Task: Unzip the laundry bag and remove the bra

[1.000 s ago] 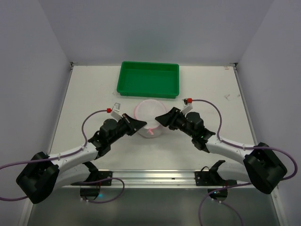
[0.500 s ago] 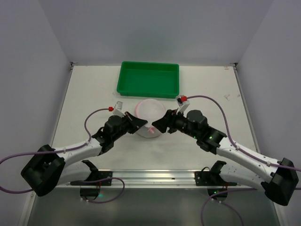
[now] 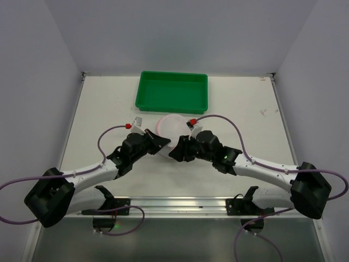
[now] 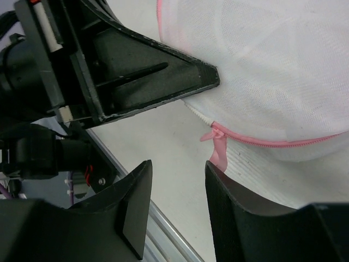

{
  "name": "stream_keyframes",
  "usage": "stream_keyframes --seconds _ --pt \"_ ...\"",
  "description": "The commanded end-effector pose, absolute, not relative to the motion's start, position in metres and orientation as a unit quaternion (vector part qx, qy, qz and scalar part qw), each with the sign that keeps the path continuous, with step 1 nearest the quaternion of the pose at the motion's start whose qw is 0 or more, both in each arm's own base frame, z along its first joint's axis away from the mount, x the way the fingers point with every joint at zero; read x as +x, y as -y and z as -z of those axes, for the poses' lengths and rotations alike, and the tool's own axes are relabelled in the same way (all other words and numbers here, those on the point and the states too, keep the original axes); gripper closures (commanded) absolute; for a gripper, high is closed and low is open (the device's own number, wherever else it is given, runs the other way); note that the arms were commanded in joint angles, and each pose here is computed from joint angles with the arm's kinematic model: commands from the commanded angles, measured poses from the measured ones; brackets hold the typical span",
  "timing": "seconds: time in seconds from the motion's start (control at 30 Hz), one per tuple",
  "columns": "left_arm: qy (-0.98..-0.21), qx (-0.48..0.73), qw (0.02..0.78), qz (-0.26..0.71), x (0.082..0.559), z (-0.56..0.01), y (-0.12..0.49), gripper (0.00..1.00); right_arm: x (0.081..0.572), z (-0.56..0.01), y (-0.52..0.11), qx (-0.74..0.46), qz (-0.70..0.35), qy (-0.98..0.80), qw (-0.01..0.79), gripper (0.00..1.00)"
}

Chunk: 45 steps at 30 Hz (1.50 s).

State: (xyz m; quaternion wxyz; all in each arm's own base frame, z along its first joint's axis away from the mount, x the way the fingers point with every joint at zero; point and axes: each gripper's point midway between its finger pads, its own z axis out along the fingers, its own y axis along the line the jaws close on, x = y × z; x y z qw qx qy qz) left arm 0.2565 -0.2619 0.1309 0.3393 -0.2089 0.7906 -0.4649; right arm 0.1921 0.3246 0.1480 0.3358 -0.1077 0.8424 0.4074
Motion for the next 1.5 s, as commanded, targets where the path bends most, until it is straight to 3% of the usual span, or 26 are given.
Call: stream_keyframes --seconds 0.0,0.8,0.93,1.0,1.1,1.33,1.47 --pt "-0.769 -0.222 0.366 0.475 0.266 -0.154 0.261 1.0 0.205 -0.172 -0.342 -0.096 -0.434 -0.82 0.361 0.55" --pt "-0.756 -0.222 0.362 0.498 0.256 -0.165 0.264 1.0 0.236 -0.152 -0.337 -0.019 -0.393 -0.832 0.391 0.64" --pt "-0.757 -0.222 0.361 0.497 0.255 -0.164 0.263 1.0 0.239 -0.151 -0.332 -0.014 -0.386 -0.83 0.402 0.74" --pt "-0.76 -0.22 0.362 0.493 0.254 -0.162 0.261 1.0 0.238 -0.152 -0.328 -0.016 -0.381 -0.831 0.406 0.88" --pt "-0.768 -0.21 0.366 0.481 0.253 -0.159 0.258 1.0 0.237 -0.148 -0.315 -0.024 -0.357 -0.837 0.413 1.0" --pt "-0.802 -0.164 0.392 0.42 0.252 -0.148 0.237 1.0 0.231 -0.141 -0.256 -0.044 -0.351 -0.839 0.413 1.0" --pt "-0.832 -0.059 0.399 0.38 0.251 -0.144 0.236 1.0 0.233 -0.134 -0.23 -0.068 -0.309 -0.849 0.424 1.0"
